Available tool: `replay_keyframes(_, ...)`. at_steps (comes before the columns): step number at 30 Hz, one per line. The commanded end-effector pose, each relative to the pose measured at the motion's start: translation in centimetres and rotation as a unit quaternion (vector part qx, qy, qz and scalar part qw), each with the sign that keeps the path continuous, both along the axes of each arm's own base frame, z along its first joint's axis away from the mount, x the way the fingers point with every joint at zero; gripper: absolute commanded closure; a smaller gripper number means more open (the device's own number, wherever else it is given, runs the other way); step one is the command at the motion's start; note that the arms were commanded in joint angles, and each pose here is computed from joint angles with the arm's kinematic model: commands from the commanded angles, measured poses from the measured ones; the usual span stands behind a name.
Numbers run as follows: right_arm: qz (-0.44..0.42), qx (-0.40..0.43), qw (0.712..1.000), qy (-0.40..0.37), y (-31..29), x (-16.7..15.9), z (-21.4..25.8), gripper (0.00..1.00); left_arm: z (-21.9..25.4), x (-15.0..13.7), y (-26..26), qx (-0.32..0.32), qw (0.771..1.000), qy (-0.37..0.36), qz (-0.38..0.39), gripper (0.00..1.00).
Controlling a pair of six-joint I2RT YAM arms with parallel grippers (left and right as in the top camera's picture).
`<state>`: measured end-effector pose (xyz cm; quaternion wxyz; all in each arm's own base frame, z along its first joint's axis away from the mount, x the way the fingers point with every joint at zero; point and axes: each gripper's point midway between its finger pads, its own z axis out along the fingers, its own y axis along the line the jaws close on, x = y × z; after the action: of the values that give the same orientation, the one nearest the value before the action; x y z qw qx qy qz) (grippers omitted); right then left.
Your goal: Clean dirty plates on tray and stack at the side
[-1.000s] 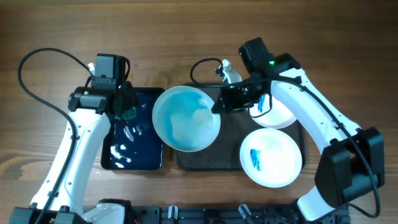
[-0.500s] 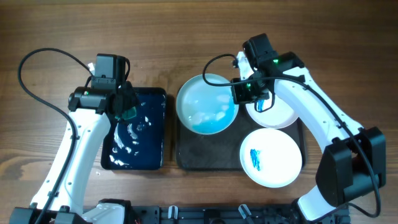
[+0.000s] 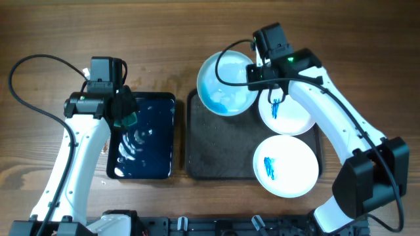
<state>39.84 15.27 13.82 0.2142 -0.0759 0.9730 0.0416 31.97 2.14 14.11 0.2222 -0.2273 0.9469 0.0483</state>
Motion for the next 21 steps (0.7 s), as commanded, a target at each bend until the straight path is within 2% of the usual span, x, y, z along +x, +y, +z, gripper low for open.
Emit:
replay_keyframes(1, 0.010, 0.000, 1.000, -0.025, 0.9, 1.1, 1.9, 0.95, 1.7, 0.5, 0.5, 0.005, 1.000, -0.026, 0.004, 0.96)
replay_keyframes(5, 0.046, -0.013, 0.999, -0.024, 2.6, 0.1, 2.2, 0.95, 1.7, 0.3, 2.5, -0.001, 0.999, -0.026, 0.035, 0.96)
replay_keyframes(10, 0.099, -0.009, 0.995, -0.016, 7.1, -2.6, 3.3, 0.95, 1.5, 0.1, 5.0, -0.082, 0.992, -0.040, 0.082, 0.96)
replay_keyframes(11, 0.116, 0.003, 0.993, -0.016, 8.5, -3.2, 3.7, 0.96, 1.5, 0.1, 5.1, -0.096, 0.991, -0.043, 0.081, 0.96)
replay_keyframes(15, 0.125, 0.041, 0.991, -0.010, 11.1, -4.4, 4.2, 0.96, 2.2, 1.3, 2.9, -0.138, 0.988, -0.063, -0.001, 0.96)
replay_keyframes(18, 0.134, 0.064, 0.989, 0.000, 11.6, -4.7, 4.2, 0.95, 2.8, 2.6, 1.6, -0.107, 0.988, -0.083, -0.073, 0.96)
replay_keyframes(21, 0.135, 0.065, 0.989, 0.004, 11.6, -4.8, 4.2, 0.96, 3.6, 3.9, 2.7, -0.048, 0.991, -0.105, -0.072, 0.96)
